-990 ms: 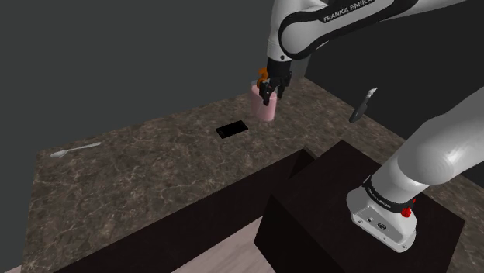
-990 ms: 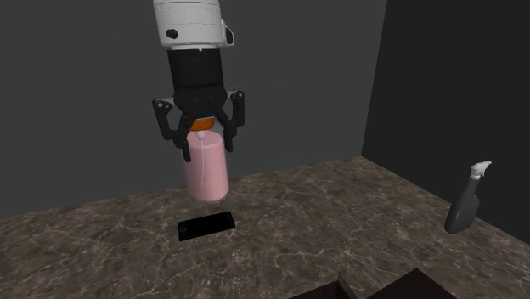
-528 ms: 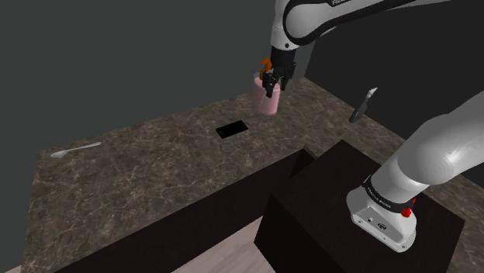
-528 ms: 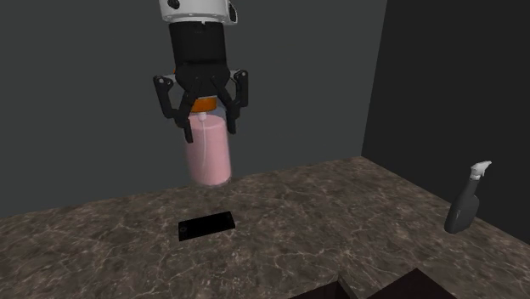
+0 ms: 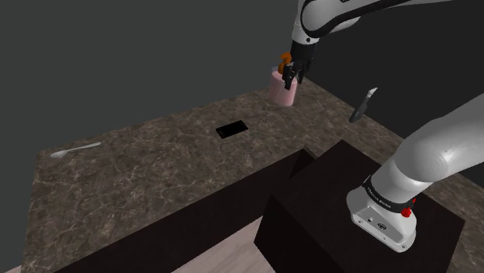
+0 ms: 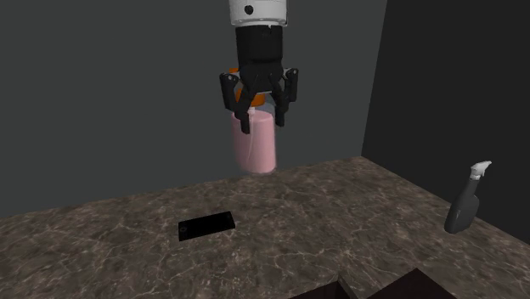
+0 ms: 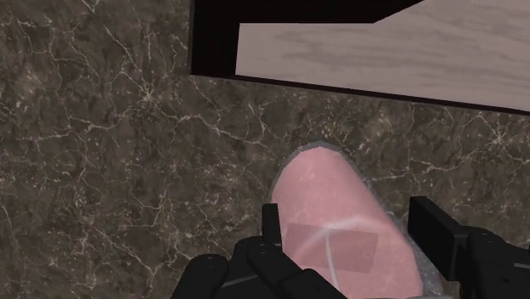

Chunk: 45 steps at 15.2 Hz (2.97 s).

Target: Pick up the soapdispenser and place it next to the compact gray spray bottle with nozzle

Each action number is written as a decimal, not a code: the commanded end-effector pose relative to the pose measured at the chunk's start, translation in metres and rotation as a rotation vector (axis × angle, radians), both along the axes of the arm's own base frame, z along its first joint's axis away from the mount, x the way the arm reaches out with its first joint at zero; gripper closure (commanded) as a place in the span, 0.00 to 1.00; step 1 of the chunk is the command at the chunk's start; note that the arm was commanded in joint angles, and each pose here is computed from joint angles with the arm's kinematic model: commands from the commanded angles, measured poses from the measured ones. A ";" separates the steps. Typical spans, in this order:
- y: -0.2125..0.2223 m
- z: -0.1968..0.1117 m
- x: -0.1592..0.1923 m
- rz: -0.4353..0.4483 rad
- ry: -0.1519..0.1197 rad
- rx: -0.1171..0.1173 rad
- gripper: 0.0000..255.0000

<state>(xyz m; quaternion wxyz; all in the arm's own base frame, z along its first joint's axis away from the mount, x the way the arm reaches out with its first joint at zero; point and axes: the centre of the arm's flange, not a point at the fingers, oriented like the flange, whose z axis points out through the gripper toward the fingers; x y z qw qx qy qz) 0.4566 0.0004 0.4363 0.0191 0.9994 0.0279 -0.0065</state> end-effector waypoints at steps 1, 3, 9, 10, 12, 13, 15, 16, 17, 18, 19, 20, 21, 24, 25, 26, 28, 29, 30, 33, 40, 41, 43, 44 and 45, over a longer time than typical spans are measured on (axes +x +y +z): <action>-0.027 0.002 -0.003 0.002 -0.001 0.000 1.00; -0.054 0.002 -0.004 0.002 -0.001 0.000 1.00; -0.133 0.002 -0.006 0.002 -0.001 0.000 1.00; -0.146 0.002 -0.006 0.002 -0.001 0.000 1.00; -0.172 0.002 -0.007 0.002 -0.001 0.000 1.00; -0.186 0.002 -0.007 0.002 -0.001 0.000 1.00; -0.212 0.002 -0.007 0.002 -0.001 0.000 1.00; -0.225 0.002 -0.008 0.002 -0.001 0.000 1.00; -0.238 0.002 -0.008 0.002 -0.001 0.000 1.00; -0.251 0.002 -0.008 0.002 -0.001 0.000 1.00; -0.265 0.002 -0.009 0.002 -0.001 0.000 1.00; -0.278 0.003 -0.009 0.002 -0.001 0.000 1.00; -0.291 0.003 -0.009 0.002 -0.001 0.000 1.00; -0.331 0.003 -0.010 0.002 -0.001 0.000 1.00; -0.344 0.003 -0.011 0.002 -0.001 0.000 1.00; -0.357 0.003 -0.011 0.002 -0.001 0.000 1.00; -0.383 0.003 -0.012 0.002 -0.001 0.000 1.00; -0.397 0.003 -0.012 0.002 -0.001 0.000 1.00; -0.410 0.003 -0.012 0.002 -0.001 0.000 1.00; -0.449 0.003 -0.013 0.002 -0.001 0.000 1.00; -0.542 0.003 -0.016 0.002 -0.001 0.000 1.00; -0.555 0.003 -0.016 0.002 -0.001 0.000 1.00; -0.569 -0.002 -0.016 0.002 -0.001 0.000 1.00; -0.569 -0.008 -0.016 0.002 -0.001 0.000 1.00; -0.569 -0.013 -0.016 0.002 -0.001 0.000 1.00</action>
